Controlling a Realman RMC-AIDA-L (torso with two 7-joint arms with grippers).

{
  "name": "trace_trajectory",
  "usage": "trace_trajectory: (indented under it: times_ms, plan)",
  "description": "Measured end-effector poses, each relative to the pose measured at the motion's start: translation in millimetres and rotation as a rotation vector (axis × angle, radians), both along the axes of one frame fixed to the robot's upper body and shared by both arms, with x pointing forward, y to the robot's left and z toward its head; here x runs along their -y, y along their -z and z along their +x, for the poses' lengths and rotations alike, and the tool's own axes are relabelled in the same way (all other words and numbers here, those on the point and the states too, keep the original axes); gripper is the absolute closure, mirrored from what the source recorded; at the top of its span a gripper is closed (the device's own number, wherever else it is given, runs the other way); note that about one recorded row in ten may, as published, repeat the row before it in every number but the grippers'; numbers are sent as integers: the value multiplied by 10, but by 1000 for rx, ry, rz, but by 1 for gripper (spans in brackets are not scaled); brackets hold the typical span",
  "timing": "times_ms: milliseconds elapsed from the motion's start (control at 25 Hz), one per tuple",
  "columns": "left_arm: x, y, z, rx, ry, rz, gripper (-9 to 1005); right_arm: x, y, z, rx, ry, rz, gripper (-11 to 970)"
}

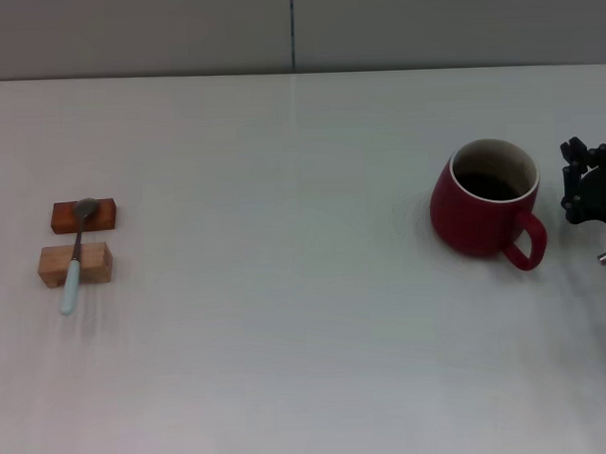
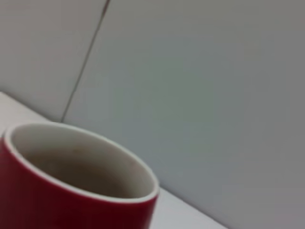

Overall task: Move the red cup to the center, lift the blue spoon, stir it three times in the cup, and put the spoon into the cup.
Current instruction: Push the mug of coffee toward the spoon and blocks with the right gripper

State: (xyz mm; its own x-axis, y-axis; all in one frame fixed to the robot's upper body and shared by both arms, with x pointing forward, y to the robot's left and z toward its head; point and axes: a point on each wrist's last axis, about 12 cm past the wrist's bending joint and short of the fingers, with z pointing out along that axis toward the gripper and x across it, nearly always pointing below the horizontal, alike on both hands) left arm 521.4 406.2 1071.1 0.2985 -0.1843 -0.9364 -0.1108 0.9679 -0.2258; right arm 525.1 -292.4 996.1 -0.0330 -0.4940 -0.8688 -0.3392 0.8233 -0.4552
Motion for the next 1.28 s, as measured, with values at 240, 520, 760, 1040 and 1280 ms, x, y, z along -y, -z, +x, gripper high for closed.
trace_trajectory:
  times_ms: [240, 520, 760, 1040, 1280]
  plan:
    - [4, -4, 10, 0, 1, 0, 169, -25, 4, 19, -10, -18, -13, 921]
    - [6, -3, 12, 0, 1, -1, 169, -71, -13, 57, -6, -47, -25, 921]
    - [12, -2, 11, 1, 2, -1, 168, -116, -37, 101, -1, -73, -34, 921]
    - [10, -4, 10, 3, 2, -3, 169, -183, -36, 133, -11, -107, -48, 920]
    - [7, -11, 14, 5, 1, -2, 169, -264, -45, 162, -12, -137, -52, 920]
